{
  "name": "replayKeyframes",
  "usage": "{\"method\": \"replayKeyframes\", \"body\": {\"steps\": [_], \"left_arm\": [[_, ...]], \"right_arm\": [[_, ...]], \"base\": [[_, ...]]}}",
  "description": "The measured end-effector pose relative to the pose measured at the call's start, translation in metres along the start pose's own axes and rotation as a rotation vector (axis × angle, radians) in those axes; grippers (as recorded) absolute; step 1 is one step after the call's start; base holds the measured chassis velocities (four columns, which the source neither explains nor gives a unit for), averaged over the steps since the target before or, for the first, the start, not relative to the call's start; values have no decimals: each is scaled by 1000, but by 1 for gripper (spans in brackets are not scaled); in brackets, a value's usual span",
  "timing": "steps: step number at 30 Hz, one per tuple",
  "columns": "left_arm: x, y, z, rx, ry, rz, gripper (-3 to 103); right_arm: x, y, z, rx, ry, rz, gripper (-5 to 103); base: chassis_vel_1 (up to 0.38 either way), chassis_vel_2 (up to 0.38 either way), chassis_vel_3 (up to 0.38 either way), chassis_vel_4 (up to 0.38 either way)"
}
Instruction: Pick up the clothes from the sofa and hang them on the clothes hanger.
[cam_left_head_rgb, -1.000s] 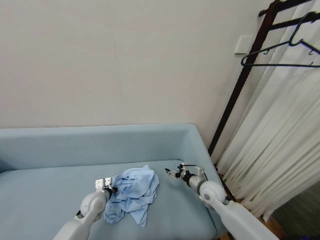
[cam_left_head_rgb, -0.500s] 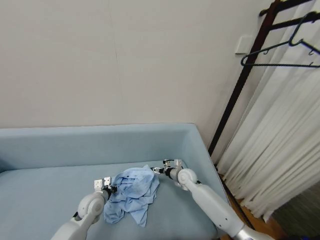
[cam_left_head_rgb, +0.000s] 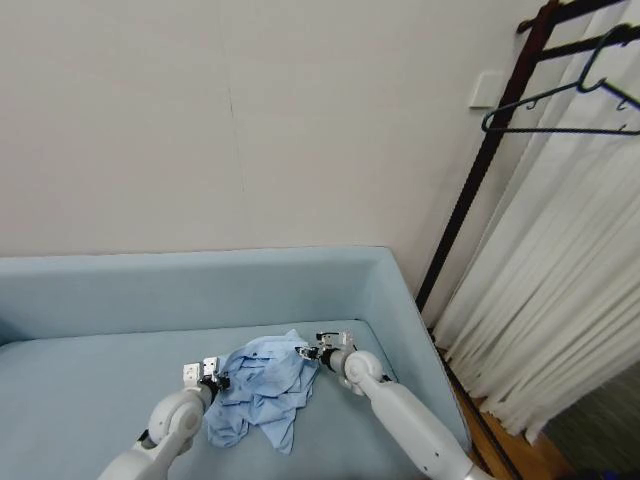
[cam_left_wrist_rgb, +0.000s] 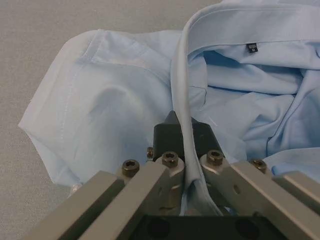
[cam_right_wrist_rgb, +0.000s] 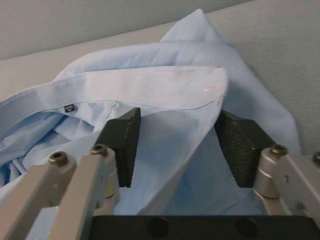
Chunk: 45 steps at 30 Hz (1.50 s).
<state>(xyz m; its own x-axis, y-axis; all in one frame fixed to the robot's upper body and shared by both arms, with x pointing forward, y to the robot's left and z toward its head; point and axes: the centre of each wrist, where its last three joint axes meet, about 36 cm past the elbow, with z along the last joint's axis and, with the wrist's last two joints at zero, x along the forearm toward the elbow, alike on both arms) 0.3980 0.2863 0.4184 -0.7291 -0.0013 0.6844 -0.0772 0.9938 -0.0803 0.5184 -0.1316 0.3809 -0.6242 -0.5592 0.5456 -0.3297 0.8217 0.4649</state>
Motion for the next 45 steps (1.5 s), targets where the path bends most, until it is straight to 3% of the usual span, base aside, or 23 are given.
{"method": "replayKeyframes", "body": {"steps": [4,8,10,13,22,25,26,30,31,33,37,38,42,43,45], "left_arm": [[1,0,2,1,0,1,0],[3,2,3,1,-5,3,0],[4,2,2,1,-6,4,0],[4,4,3,1,-9,4,0],[9,2,3,5,-43,20,0],[14,2,2,2,-125,39,0],[14,2,2,2,-125,39,0],[26,6,-3,-45,-259,69,0],[34,6,-9,-57,-298,84,0],[38,6,-12,-62,-316,89,0],[65,6,-33,-89,-423,114,0],[65,6,-33,-89,-423,114,0],[97,5,-62,-123,-573,140,0],[97,5,-62,-123,-573,140,0],[120,1,-77,-145,-657,169,0]], "right_arm": [[-2,8,4,11,-2,-11,37],[-7,16,6,25,-10,-16,15],[-8,17,6,25,-13,-18,15],[-10,20,5,30,-17,-21,2],[-2,18,4,67,-39,-2,0],[11,25,-1,95,-78,0,0],[11,25,-1,95,-78,0,0],[34,35,-10,158,-147,-12,0],[44,39,-13,200,-181,-13,0],[50,41,-16,223,-203,-17,0],[86,54,-41,323,-328,-41,0],[86,54,-41,323,-328,-41,0],[130,69,-75,398,-457,-82,0],[130,69,-75,398,-457,-82,0],[156,74,-94,416,-507,-111,0]], "base": [[0,0,0,0],[0,0,0,0],[0,0,0,0],[0,0,0,0],[0,0,0,0],[0,0,0,0],[0,0,0,0],[0,0,0,0],[0,0,0,0],[0,0,0,0],[0,0,0,0],[0,0,0,0],[0,0,0,0],[0,0,0,0],[0,0,0,0]]}}
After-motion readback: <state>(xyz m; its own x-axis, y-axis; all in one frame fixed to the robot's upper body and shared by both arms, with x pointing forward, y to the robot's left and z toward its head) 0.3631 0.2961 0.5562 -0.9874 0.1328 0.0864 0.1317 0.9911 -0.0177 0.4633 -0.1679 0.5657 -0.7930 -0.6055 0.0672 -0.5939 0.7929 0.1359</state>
